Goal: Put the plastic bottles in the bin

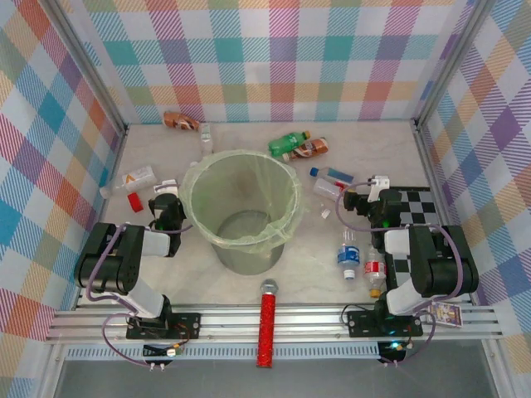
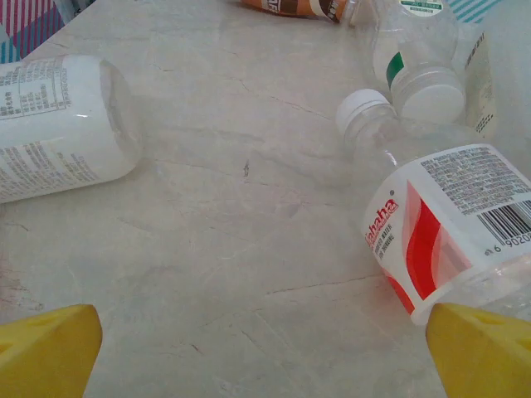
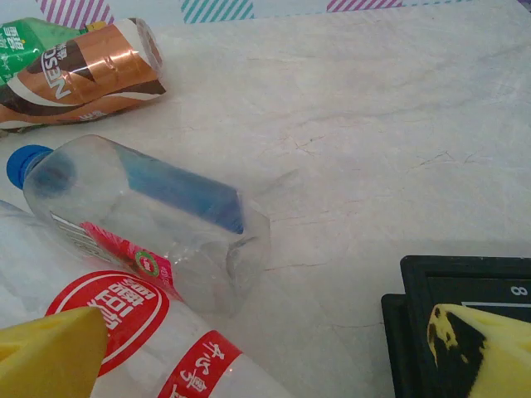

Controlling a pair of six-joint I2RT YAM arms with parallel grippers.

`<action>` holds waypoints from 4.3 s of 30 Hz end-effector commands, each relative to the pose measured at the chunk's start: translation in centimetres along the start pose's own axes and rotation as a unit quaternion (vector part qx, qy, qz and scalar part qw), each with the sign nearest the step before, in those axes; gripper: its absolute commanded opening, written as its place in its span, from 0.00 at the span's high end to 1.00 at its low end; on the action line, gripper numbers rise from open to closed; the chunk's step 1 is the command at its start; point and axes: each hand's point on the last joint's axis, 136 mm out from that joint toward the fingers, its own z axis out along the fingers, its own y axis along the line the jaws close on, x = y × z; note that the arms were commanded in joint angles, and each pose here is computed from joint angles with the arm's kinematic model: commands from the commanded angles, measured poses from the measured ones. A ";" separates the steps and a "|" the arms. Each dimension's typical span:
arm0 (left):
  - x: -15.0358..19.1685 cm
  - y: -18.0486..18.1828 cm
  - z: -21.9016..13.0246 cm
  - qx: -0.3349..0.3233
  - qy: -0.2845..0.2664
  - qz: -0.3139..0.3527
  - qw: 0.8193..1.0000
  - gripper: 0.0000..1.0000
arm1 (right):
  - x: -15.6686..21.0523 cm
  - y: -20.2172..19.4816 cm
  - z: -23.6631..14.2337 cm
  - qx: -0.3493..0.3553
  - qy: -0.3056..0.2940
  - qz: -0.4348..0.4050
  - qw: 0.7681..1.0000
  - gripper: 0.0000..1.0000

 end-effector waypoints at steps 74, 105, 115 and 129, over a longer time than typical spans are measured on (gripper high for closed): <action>-18.5 1.6 -20.6 0.106 0.100 -0.280 0.949 0.27 | 6.2 8.2 -17.2 0.022 0.543 0.103 0.833 0.27; -11.0 -10.8 -19.8 0.235 0.227 -0.188 0.926 0.35 | 7.7 10.4 -13.2 -0.017 0.553 0.109 0.826 0.50; -10.6 -10.9 -19.5 0.238 0.230 -0.178 0.927 0.36 | -8.3 12.9 -18.2 -0.114 0.414 0.099 0.898 0.56; -10.8 -14.1 -18.4 0.269 0.228 -0.166 0.921 0.38 | -22.2 24.8 -21.3 -0.322 0.297 0.025 0.899 0.62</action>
